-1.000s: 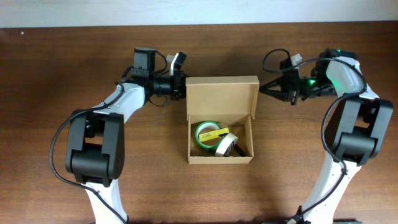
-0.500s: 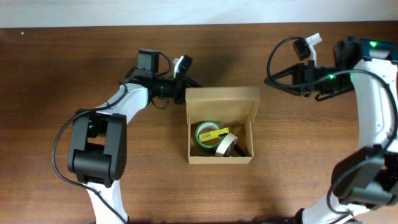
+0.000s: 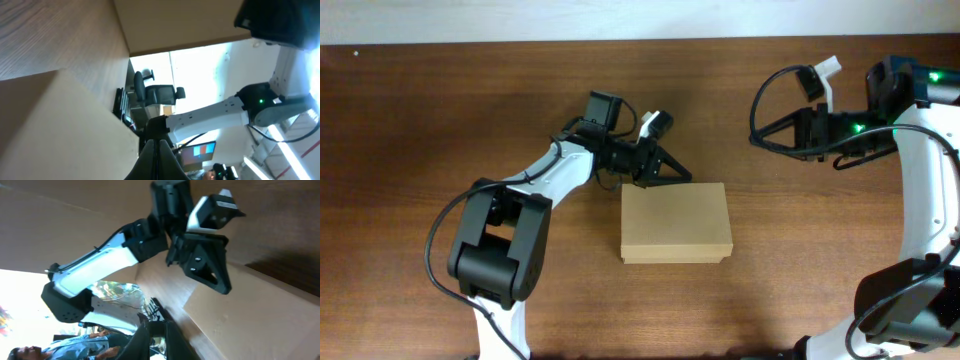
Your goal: Pack container
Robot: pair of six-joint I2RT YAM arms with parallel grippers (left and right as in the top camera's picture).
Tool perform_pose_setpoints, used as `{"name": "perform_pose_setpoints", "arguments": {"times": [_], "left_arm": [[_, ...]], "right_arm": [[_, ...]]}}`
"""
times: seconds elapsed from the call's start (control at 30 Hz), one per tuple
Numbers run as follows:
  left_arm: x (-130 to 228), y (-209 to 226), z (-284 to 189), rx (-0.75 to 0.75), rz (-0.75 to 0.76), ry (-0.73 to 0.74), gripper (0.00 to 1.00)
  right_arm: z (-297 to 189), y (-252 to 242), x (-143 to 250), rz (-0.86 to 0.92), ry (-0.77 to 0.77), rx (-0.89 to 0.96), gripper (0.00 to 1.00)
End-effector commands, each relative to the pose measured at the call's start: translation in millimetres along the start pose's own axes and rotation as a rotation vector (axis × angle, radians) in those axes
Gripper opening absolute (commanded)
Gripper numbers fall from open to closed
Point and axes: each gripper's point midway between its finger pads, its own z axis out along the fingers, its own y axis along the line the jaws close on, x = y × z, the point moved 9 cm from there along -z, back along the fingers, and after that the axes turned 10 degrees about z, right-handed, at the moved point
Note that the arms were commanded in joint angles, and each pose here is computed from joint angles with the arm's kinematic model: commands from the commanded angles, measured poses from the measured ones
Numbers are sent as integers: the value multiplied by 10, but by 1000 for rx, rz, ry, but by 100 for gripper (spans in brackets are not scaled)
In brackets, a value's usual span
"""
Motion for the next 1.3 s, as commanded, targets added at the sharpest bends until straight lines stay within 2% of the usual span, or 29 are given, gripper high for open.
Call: {"name": "perform_pose_setpoints", "arguments": {"times": [0.0, 0.1, 0.17, 0.27, 0.37, 0.43, 0.5, 0.6, 0.87, 0.97, 1.0, 1.1, 1.27], "left_arm": [[-123, -556, -34, -1, 196, -8, 2], [-154, -861, -42, -28, 282, -20, 7], [-181, -1089, -59, -69, 359, -42, 15], [-219, -1496, -141, -159, 500, -105, 40], [-220, -1854, -297, -281, 596, -200, 55], [-202, -2042, -438, -398, 621, -287, 61], [-138, -2198, -671, -610, 605, -415, 68], [-3, -2361, -923, -853, 586, -535, 73], [599, -2989, -1323, -1371, 589, -783, 81], [854, -3185, -1400, -1534, 567, -867, 87], [1014, -3304, -1433, -1615, 560, -916, 92], [1221, -3455, -1479, -1719, 543, -994, 99], [1375, -3597, -1519, -1804, 546, -1068, 99]], "right_arm": [[-51, 163, 38, -57, -14, 28, 11], [-69, 194, 28, -69, -17, 43, 12], [-86, 220, 20, -83, -20, 64, 12], [-127, 256, 22, -93, -18, 159, 17], [-166, 271, 64, -93, -9, 322, 22], [-159, 265, 112, -78, 7, 445, 24], [-123, 254, 171, -53, 28, 594, 26], [-18, 283, 226, -62, 61, 709, 27], [522, 478, 417, -164, 194, 842, 27], [713, 502, 514, -213, 225, 998, 31], [797, 493, 559, -227, 233, 1071, 33], [966, 417, 617, -234, 258, 1159, 38], [1239, 58, 664, -208, 303, 1191, 47]]}}
